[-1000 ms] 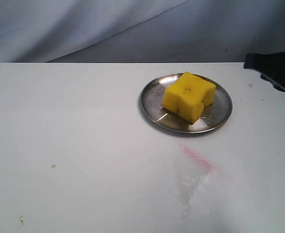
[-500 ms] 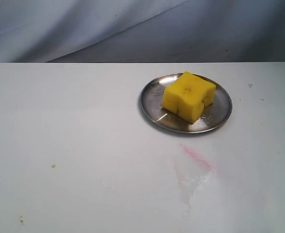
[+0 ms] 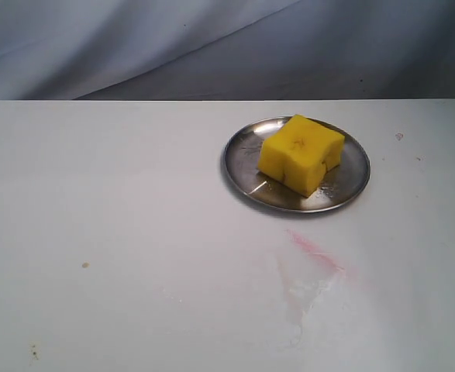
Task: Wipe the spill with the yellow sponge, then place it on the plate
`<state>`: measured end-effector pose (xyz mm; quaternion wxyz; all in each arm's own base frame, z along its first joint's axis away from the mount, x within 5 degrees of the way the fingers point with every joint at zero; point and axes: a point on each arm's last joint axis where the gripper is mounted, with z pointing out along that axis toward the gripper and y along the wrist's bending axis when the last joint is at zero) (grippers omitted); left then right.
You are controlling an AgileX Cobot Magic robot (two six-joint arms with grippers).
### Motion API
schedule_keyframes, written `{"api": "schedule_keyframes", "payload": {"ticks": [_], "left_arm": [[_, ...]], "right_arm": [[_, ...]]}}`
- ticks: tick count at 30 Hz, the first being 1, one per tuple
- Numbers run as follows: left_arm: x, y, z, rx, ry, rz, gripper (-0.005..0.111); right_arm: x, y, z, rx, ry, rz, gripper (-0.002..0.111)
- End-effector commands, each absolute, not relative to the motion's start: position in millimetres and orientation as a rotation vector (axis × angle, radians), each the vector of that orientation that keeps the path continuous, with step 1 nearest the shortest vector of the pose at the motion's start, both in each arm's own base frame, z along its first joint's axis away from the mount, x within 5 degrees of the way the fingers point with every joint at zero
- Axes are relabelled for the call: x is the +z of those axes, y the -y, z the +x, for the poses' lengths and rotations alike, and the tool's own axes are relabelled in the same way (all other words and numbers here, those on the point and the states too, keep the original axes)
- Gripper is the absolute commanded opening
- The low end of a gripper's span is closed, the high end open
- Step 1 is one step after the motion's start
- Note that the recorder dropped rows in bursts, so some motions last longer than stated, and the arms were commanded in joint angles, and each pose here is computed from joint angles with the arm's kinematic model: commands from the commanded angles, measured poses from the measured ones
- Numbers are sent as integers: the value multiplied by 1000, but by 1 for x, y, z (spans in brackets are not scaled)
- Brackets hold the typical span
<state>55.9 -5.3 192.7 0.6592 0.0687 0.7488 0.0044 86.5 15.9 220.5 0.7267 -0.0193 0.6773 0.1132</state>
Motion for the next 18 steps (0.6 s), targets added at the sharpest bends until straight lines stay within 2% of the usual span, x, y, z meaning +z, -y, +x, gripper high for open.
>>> {"api": "schedule_keyframes", "payload": {"ticks": [1, 7, 18], "left_arm": [[195, 5, 56, 4, -1682, 145, 0], [195, 5, 56, 4, -1682, 145, 0], [195, 5, 56, 4, -1683, 146, 0]], "right_arm": [[222, -13, 71, 224, -1451, -61, 0], [209, -6, 56, 133, -1526, -29, 0], [202, -5, 56, 149, -1610, 6, 0]]}}
